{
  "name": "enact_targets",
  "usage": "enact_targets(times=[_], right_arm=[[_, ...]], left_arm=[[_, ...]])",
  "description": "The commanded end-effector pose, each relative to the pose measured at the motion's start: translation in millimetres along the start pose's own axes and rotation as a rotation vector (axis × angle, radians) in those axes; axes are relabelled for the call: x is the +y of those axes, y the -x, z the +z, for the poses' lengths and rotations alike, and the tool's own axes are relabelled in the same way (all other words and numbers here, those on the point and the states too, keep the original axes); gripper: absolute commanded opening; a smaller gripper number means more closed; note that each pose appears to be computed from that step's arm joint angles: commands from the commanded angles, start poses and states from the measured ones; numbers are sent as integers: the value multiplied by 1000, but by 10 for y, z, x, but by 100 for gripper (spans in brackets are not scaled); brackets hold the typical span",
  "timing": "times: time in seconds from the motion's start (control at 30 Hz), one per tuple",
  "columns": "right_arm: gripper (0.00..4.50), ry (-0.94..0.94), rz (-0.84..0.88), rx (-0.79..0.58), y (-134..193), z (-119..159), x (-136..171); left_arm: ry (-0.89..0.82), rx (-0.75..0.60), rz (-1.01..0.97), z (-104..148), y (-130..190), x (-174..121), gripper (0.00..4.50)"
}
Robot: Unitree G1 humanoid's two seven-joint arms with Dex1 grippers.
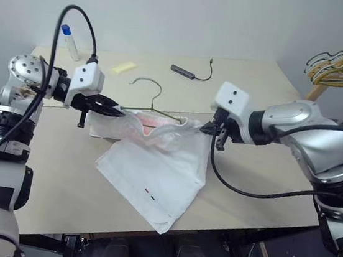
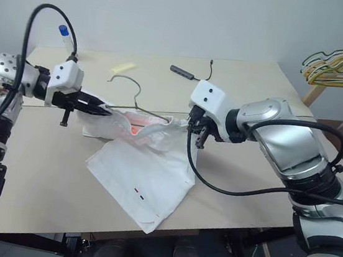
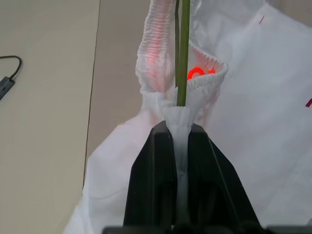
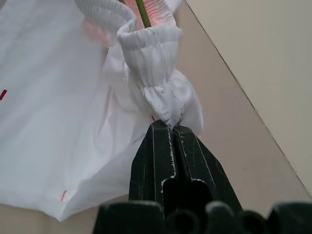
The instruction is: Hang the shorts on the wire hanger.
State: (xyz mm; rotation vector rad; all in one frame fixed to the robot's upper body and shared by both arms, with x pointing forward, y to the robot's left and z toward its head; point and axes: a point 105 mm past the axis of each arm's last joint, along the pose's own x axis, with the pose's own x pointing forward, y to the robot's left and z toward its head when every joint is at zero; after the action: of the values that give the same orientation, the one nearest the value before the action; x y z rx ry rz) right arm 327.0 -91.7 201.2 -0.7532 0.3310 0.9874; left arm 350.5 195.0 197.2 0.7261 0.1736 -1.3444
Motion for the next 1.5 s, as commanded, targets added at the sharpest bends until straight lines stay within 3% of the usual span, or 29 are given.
enact_targets(times=[0.03,0.13,0.17,0.27,0.77,0.87,1.03,1.1,1.37,1.5], right_arm=[[25,148,-51,-94,65,149,-57],[118,191,-29,-106,70,128,-21],[125,205,-25,-108,63,119,-9],[229,211,-12,-121,-3,82,11],[229,105,109,-233,-181,146,96],[168,76,132,-258,-176,187,109],[8,57,138,-268,-139,196,99],[3,55,137,-266,-134,184,100],[3,16,114,-248,-113,103,105],[3,-68,57,-222,-73,-14,36]], left_arm=[[-54,-14,25,97,79,21,1],[-50,-37,23,116,77,12,1],[-50,-44,21,125,76,9,1],[-64,-50,19,145,74,7,1],[-84,-73,-10,223,80,-34,1],[-82,-75,-12,222,77,-43,1],[-93,-66,-8,170,69,-49,1],[-100,-74,-5,167,63,-51,1],[-84,-150,70,219,45,90,260],[-41,-254,252,340,149,372,385]])
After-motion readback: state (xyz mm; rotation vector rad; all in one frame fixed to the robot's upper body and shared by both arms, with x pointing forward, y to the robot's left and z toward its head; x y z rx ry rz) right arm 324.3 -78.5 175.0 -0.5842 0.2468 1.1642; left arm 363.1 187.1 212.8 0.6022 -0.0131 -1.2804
